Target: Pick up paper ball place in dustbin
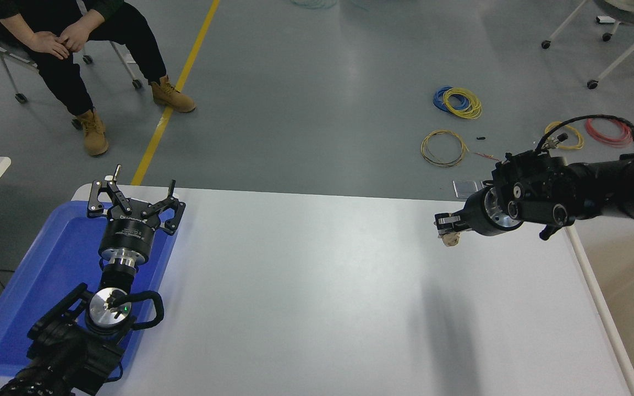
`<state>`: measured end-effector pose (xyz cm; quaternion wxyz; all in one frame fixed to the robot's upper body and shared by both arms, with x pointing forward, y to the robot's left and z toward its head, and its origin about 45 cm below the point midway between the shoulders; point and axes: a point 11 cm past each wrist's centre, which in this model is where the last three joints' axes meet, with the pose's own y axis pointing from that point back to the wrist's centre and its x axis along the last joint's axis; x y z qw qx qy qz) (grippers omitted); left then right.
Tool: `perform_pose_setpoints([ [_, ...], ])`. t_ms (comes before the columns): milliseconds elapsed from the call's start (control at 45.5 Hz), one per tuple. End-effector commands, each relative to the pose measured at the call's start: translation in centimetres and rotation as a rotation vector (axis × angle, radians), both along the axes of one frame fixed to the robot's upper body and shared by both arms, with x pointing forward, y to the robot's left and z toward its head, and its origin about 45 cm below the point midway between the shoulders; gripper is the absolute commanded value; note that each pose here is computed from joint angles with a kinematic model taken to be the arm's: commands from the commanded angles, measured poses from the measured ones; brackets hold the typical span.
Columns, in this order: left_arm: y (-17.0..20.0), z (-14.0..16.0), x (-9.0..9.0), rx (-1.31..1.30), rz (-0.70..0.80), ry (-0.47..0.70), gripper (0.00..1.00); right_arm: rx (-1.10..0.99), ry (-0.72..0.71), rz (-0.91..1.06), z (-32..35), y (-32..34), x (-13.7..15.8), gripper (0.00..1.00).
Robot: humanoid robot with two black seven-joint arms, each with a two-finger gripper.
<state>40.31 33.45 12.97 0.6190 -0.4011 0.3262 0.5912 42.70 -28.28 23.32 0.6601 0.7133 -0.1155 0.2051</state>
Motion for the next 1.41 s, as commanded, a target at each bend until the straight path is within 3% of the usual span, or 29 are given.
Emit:
perform_pose_setpoints([
  [0, 0.0, 0.0, 0.0, -0.001, 0.001, 0.0, 1.0, 0.006, -0.037, -0.028, 5.4, -1.3, 0.4, 0.0],
  [549, 0.0, 0.0, 0.0, -0.001, 0.001, 0.0, 1.0, 0.002, -0.086, -0.094, 11.9, -4.5, 0.1, 0.0],
  [1055, 0.1, 0.0, 0.0, 0.002, 0.0, 0.0, 1.0, -0.008, -0.092, -0.109, 11.0, -5.2, 0.2, 0.0],
  [1385, 0.0, 0.0, 0.0, -0.001, 0.001, 0.0, 1.0, -0.152, -0.206, -0.341, 7.3, -17.7, 1.1, 0.0],
])
